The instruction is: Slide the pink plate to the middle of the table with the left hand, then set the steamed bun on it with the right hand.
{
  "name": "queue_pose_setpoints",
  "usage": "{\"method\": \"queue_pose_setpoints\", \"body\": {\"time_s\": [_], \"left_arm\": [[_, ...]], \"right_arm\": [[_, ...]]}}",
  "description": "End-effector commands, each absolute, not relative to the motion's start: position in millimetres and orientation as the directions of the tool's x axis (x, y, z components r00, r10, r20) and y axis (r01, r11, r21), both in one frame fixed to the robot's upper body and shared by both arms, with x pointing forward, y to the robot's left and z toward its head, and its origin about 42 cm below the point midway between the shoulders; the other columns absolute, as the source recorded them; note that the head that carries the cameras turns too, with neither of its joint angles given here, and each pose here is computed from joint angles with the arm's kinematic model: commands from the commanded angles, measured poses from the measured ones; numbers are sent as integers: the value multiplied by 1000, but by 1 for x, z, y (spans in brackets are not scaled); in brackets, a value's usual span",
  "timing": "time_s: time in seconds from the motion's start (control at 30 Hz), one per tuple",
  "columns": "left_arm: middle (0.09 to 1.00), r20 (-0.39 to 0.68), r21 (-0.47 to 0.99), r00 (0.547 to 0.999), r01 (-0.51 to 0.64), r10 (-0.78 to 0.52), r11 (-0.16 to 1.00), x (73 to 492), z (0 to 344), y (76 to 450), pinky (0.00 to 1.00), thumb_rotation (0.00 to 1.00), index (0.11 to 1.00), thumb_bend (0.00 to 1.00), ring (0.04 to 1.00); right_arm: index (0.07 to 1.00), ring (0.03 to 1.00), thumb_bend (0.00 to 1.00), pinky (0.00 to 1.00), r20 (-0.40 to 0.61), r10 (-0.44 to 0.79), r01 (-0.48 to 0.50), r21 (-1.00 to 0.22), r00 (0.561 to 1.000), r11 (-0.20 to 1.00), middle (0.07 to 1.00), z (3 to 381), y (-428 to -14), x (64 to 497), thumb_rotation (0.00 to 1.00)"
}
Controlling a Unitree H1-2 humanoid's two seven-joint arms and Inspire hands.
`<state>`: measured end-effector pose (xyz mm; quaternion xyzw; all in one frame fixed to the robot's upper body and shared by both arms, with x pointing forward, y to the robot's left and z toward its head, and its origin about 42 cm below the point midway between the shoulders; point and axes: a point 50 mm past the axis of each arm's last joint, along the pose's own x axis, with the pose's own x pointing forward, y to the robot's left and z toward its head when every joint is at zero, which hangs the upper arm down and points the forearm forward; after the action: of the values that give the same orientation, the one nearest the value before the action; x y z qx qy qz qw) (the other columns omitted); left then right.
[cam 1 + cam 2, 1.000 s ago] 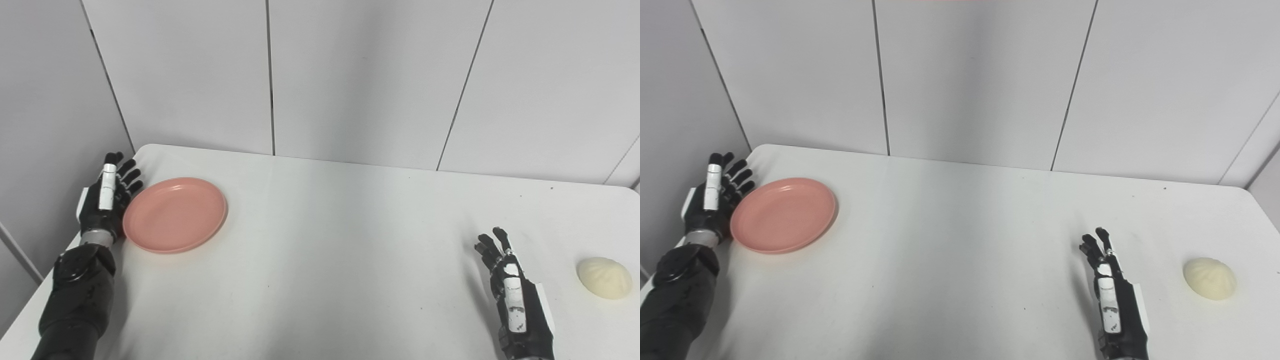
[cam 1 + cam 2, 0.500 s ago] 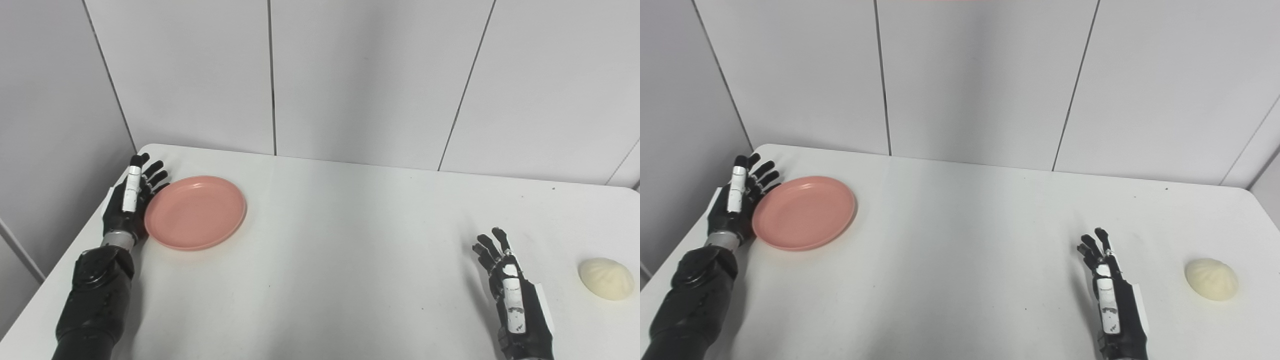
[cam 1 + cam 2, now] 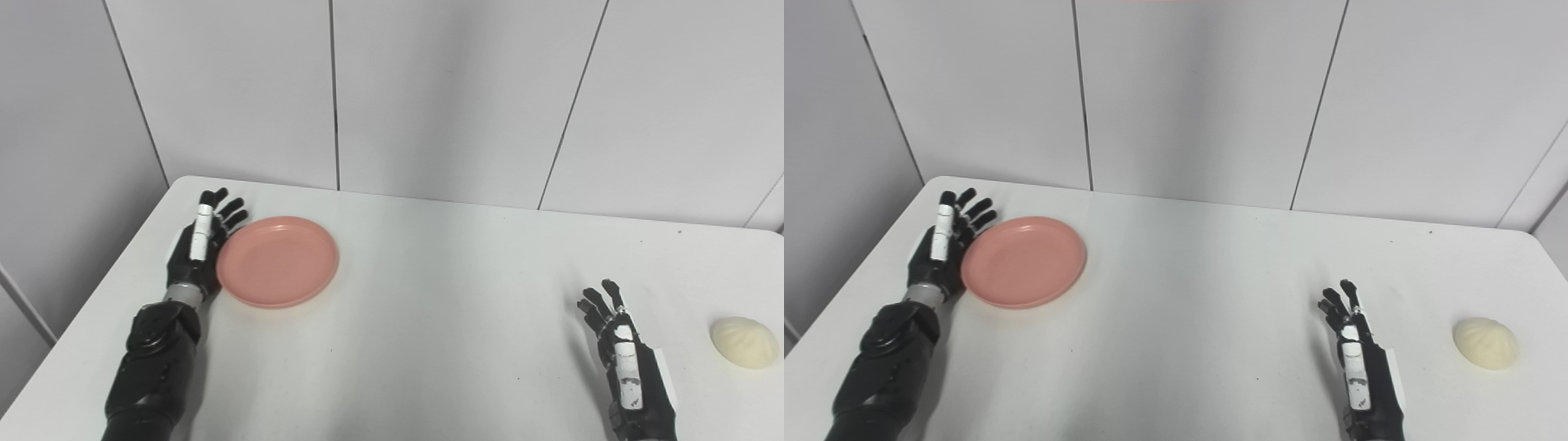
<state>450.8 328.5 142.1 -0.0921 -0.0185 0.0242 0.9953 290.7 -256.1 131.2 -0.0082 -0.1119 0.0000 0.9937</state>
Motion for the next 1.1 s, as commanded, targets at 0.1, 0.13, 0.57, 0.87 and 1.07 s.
{"method": "queue_pose_setpoints", "body": {"time_s": [0.1, 0.13, 0.57, 0.87, 1.07], "left_arm": [[872, 31, -182, 1000, 8, -3, 983, 462, 147, 304, 793, 825, 905, 955, 875], [871, 29, -184, 1000, 15, -9, 983, 462, 146, 301, 805, 823, 903, 948, 877], [881, 7, -172, 995, 102, -103, 980, 469, 132, 253, 806, 824, 907, 938, 880], [886, -49, -190, 984, 158, -170, 969, 473, 115, 217, 843, 831, 921, 924, 889], [900, -59, -213, 972, 210, -228, 954, 471, 106, 191, 839, 845, 919, 933, 882]], "right_arm": [[953, 887, 843, 946, 194, -6, 4, 11, 981, 1000, 897, 121, -245, 280, 1000], [952, 886, 839, 946, 195, -6, 4, 12, 981, 1000, 897, 121, -245, 280, 1000], [955, 889, 824, 936, 203, -1, -2, 17, 979, 1000, 902, 123, -240, 279, 1000], [944, 874, 842, 929, 203, -9, 6, 15, 979, 1000, 890, 124, -234, 279, 997], [940, 869, 839, 923, 206, -9, 6, 13, 978, 1000, 887, 124, -230, 279, 996]]}}
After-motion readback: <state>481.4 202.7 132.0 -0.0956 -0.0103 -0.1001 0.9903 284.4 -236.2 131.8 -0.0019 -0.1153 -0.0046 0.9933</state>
